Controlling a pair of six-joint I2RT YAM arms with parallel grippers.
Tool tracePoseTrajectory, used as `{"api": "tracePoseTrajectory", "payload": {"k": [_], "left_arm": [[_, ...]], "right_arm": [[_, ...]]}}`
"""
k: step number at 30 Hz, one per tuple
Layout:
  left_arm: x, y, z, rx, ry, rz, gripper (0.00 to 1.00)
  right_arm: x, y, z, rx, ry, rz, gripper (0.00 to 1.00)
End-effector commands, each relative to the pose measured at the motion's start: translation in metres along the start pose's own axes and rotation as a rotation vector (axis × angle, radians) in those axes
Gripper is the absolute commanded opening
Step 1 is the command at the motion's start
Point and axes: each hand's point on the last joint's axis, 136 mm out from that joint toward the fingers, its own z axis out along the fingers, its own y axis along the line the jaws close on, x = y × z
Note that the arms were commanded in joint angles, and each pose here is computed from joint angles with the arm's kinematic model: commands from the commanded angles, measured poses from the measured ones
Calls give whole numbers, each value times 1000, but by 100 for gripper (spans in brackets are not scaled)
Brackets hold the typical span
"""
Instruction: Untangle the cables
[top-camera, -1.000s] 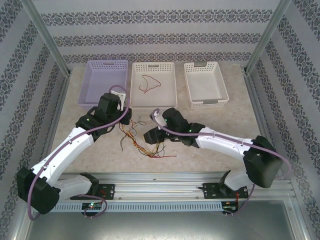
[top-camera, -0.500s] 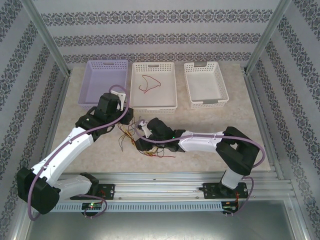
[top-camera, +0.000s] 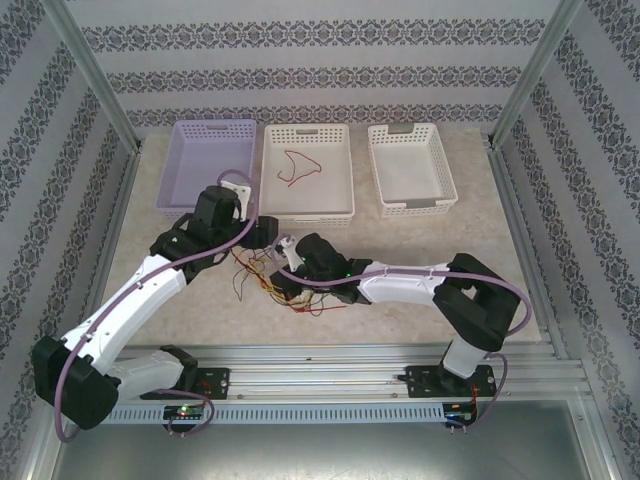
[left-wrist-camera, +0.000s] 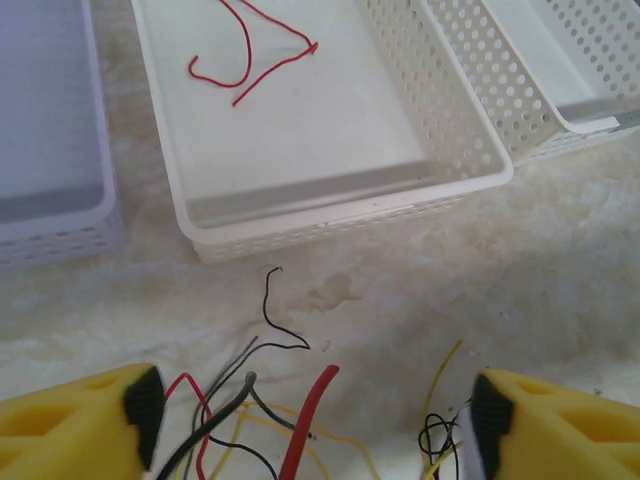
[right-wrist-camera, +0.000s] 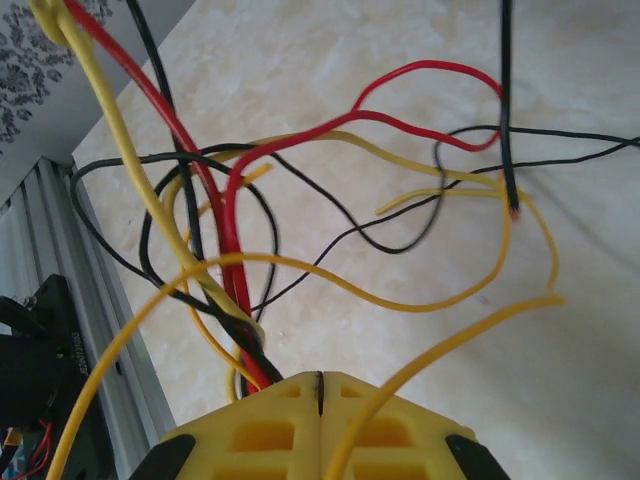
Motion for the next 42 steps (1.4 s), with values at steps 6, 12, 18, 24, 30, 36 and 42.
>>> {"api": "tracePoseTrajectory", "payload": {"k": [6, 12, 18, 24, 30, 36, 42], "left_arm": [[-23, -3, -23, 24, -80, -93, 100], [-11, -12, -18, 64, 6, -151, 100], [24, -35, -6, 222, 85, -275, 100], [67, -64, 11, 306, 178, -241, 100], [107, -99, 24, 388, 261, -123, 100], [139, -115, 37, 427, 344, -45, 100], [151, -108, 45, 401, 357, -19, 65]], "right_arm": [[-52, -18, -64, 27, -188, 47, 0], [-71, -27, -100, 82, -251, 42, 0], [-107, -26, -145, 110, -322, 42, 0], [-133, -10, -172, 109, -365, 3, 0], [-150, -4, -182, 102, -386, -1, 0], [-161, 4, -189, 95, -395, -16, 0], [-166, 8, -194, 99, -400, -27, 0]]}}
